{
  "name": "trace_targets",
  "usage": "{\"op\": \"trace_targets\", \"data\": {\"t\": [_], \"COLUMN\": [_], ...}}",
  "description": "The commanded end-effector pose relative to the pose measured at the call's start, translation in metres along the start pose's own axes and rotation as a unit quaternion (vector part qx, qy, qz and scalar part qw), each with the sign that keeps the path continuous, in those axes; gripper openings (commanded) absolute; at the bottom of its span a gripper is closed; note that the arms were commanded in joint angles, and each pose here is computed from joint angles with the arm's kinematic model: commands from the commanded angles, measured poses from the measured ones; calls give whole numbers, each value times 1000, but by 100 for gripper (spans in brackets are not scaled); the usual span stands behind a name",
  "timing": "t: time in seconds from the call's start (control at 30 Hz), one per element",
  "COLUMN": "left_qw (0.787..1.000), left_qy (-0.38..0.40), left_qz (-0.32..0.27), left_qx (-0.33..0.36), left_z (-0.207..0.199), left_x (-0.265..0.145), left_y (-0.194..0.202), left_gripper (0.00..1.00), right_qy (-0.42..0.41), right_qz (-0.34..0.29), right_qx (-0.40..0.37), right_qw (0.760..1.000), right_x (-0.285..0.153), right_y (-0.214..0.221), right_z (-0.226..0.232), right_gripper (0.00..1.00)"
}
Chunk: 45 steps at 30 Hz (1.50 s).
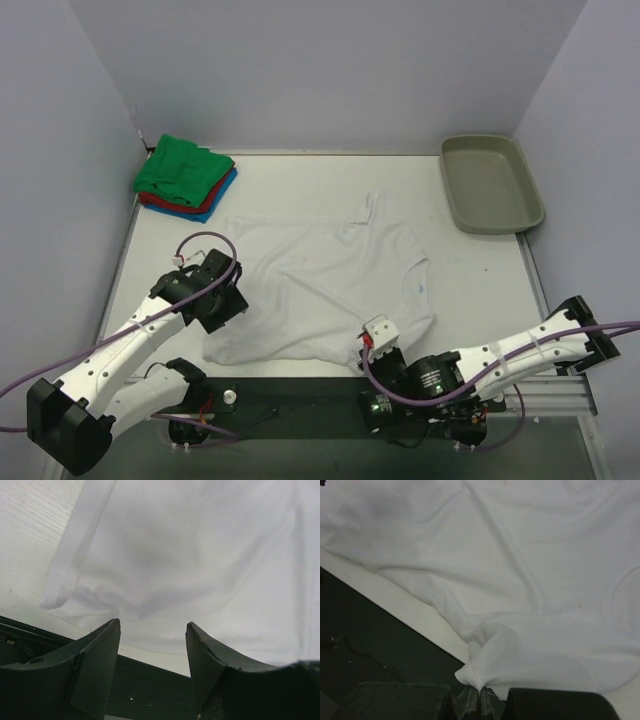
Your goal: Fold and stack the t-shirts
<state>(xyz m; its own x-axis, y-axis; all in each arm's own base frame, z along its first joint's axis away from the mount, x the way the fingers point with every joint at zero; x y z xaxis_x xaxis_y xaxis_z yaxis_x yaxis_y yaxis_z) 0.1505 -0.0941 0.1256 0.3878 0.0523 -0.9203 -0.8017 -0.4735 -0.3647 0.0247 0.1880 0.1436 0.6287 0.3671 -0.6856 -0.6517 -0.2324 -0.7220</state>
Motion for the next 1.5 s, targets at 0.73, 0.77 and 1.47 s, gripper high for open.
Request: {"op": "trace_targets", "data": {"t": [0.73,0.77,1.47], "left_qw": [980,983,994], "left_qy": [181,168,87], "left_qz": [-61,-52,-15], "left_qx": [60,58,62], "left_z": [-131,-133,-150], "left_x": [32,43,127], "left_y": [-107,-111,-171], "left_gripper": [80,80,79], "right_qy": [194,192,200], "right_qz": [-157,-142,61], "right_qx": [138,152,202], "right_qw": [959,959,957], "right_x": [64,73,219], "right_y": [-161,-160,-144], "right_z": [-104,-112,-163], "right_gripper": [100,100,100]}}
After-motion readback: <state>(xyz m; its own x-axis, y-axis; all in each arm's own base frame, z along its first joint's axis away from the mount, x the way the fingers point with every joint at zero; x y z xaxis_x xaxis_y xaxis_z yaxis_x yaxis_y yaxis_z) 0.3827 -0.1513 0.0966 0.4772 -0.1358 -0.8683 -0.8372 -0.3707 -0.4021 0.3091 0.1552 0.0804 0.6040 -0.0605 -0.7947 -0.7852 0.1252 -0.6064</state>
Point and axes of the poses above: each gripper's point midway between its finger pads, its own x axis out along the fingers, its own z axis along the line the jaws close on, y = z × x, the point moved 3 cm from there along -x, back along the fingers, and after that the axes turned 7 degrees about x, right-handed, at the moved point
